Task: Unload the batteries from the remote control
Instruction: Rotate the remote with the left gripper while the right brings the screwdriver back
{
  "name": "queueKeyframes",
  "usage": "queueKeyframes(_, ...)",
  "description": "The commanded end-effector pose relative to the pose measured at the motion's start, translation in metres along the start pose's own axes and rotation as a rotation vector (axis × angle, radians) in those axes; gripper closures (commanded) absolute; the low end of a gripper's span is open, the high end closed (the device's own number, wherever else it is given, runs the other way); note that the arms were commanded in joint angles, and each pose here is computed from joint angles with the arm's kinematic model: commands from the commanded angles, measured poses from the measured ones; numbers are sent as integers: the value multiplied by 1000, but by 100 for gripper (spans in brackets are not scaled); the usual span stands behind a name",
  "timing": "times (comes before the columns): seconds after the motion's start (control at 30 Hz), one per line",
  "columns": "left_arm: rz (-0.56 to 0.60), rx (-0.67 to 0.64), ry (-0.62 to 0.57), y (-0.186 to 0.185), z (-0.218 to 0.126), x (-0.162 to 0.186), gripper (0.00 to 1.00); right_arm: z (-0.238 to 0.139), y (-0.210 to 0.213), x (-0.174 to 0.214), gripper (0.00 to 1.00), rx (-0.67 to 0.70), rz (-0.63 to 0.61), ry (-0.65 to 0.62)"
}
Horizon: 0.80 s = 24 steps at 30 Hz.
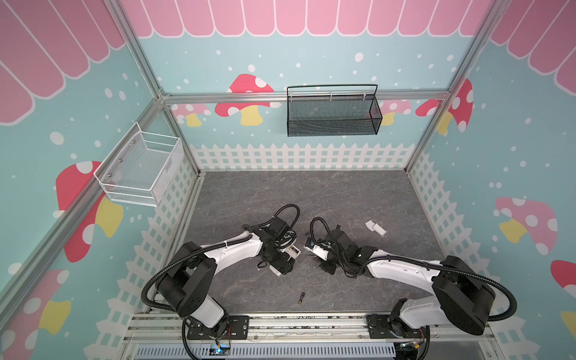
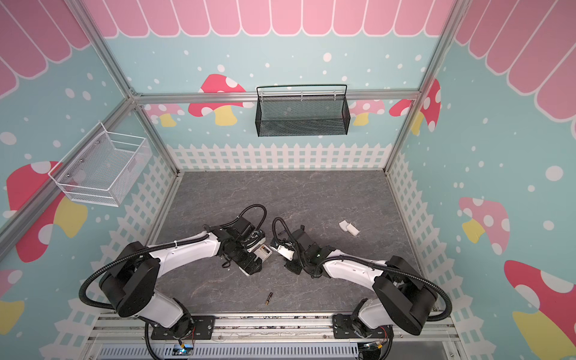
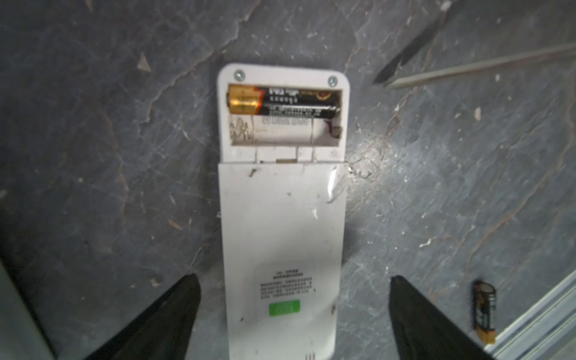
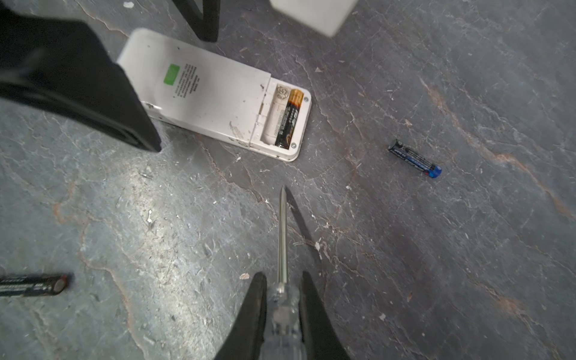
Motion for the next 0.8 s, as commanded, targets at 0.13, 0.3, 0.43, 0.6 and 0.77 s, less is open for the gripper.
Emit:
queueKeyframes(0.13, -55, 8, -172, 21, -41, -14, 1, 16, -6, -19, 100, -14, 3, -42)
queueKeyframes(0.3, -82, -8, -306, 56, -75, -19, 1, 37, -14, -41, 100, -24, -27, -70)
queueKeyframes(0.43, -14, -28, -391, 76, -103, -17, 0, 61, -18, -60, 100, -69, -75, -73)
queueKeyframes(0.6, 225, -58, -389, 85, -119, -3, 1, 83, -14, -85, 100, -145, -180, -114)
queueKeyframes(0.77, 508, 87, -305, 83, -110, 23, 1, 76, -8, -97, 100, -213, -311, -188)
Point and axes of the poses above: each gripper's point midway between its finger pads, its own z axis out along the fingers, its own y axis along the line the jaws close on, x = y × z, the point moved 10 cm from there along -z, back along the fingers, and after that the axes turned 4 degrees about -z, right-handed, at the moved point
